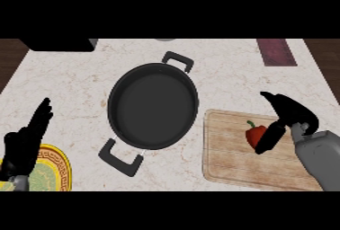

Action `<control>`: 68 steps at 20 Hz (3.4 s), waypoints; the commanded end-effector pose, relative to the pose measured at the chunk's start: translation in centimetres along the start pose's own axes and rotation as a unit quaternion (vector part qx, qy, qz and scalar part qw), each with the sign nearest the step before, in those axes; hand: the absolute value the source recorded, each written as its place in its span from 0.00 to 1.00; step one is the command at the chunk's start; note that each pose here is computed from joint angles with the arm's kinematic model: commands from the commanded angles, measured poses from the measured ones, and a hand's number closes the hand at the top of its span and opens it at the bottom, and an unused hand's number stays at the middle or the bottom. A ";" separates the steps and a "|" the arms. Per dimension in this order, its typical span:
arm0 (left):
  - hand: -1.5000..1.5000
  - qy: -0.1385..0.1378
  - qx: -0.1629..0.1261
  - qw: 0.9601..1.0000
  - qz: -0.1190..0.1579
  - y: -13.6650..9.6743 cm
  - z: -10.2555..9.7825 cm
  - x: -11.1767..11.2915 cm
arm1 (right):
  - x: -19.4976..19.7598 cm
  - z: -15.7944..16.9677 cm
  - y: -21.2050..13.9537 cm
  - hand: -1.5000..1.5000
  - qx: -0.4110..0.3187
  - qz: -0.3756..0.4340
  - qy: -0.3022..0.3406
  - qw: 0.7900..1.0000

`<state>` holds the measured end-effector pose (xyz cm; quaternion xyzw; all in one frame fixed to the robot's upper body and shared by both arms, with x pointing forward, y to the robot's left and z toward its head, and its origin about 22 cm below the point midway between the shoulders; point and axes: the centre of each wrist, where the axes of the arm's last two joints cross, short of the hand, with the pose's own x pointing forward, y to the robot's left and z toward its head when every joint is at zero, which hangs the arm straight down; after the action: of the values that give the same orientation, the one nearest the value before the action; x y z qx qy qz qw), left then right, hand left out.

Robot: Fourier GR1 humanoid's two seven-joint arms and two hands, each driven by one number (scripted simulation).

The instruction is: Pick the bell pepper from the cutting board and place it in the pot

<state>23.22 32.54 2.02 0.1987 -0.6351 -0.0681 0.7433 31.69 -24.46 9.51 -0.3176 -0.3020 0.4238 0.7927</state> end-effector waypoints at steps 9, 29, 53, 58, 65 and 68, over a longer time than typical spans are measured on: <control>0.50 0.004 0.000 1.000 0.003 -0.5 0.3 -0.4 | 2.6 -1.6 3.5 0.00 0.040 0.033 0.057 0.997; 0.50 -0.004 0.004 1.000 -0.004 -1.2 -1.5 -0.1 | -1.6 -5.3 6.6 1.00 0.040 0.073 0.011 0.996; 0.50 -0.027 -0.065 0.998 -0.007 -2.9 -2.5 2.2 | 21.3 11.5 14.7 1.00 -0.207 0.152 -0.221 0.941; 0.50 -0.011 -0.059 0.998 -0.004 -3.5 -2.1 1.4 | 23.8 15.0 12.7 1.00 -0.350 0.116 -0.233 0.900; 0.50 -0.008 -0.057 0.998 -0.014 -2.3 -2.4 0.9 | 25.0 17.6 10.9 1.00 -0.399 0.014 -0.249 0.883; 0.50 -0.017 -0.051 0.999 -0.011 -1.9 -2.9 1.6 | 25.9 17.7 9.6 1.00 -0.415 -0.013 -0.241 0.877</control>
<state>26.43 30.40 2.15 0.1651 -0.6390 -0.1109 0.7431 25.85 5.65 17.37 -0.4806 -0.6440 0.4170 0.4248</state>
